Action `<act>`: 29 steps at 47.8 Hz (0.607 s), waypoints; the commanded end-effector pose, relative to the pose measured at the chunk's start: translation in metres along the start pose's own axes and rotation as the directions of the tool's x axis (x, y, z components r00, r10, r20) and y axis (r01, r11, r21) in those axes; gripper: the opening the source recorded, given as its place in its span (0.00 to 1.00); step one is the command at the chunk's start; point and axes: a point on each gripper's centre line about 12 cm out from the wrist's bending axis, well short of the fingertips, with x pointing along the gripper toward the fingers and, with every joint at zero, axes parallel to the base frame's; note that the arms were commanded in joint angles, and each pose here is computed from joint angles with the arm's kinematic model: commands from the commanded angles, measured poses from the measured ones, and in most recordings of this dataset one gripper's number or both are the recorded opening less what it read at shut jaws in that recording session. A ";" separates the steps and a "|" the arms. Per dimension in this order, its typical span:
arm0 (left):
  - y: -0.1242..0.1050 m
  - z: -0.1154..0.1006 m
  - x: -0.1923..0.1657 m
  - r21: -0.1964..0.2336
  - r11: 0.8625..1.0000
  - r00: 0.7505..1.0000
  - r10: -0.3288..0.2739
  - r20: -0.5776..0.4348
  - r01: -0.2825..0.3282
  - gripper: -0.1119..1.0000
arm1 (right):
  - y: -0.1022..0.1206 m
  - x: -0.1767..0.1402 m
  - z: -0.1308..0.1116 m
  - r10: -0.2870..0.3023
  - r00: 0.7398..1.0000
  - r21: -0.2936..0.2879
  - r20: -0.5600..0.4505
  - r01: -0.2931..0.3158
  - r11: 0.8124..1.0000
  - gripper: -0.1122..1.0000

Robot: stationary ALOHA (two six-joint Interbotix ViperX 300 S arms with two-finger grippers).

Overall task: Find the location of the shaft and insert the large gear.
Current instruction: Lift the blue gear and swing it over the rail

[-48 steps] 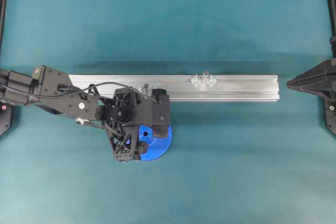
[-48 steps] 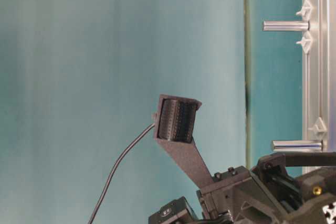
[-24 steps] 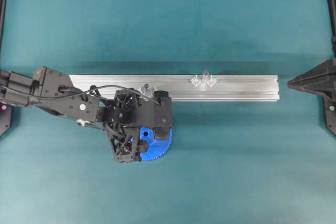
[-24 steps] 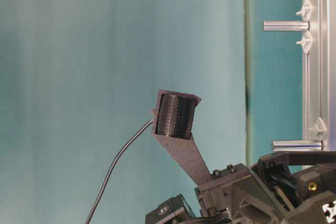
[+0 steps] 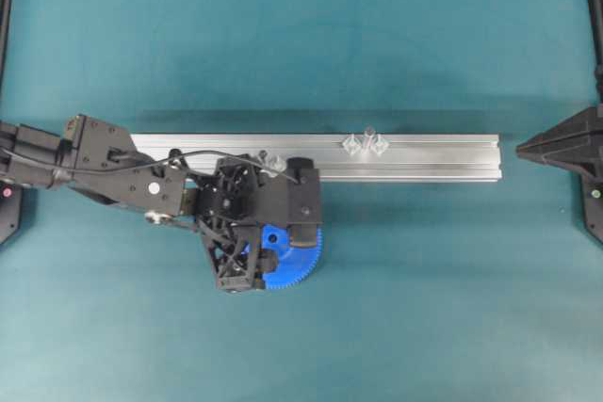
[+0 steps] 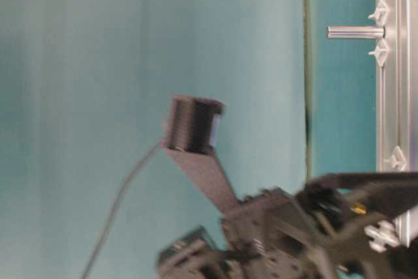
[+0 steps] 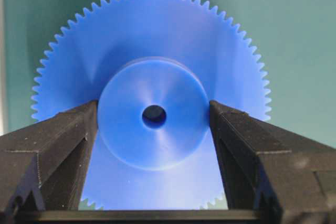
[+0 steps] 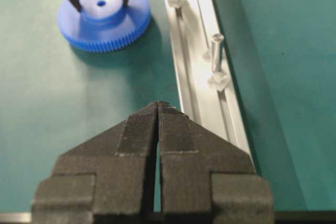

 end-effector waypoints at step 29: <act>0.025 0.098 -0.062 0.164 0.983 0.969 0.035 0.245 -0.077 0.74 | 0.000 -0.001 0.002 -0.001 1.000 0.009 0.014 0.001 1.000 0.10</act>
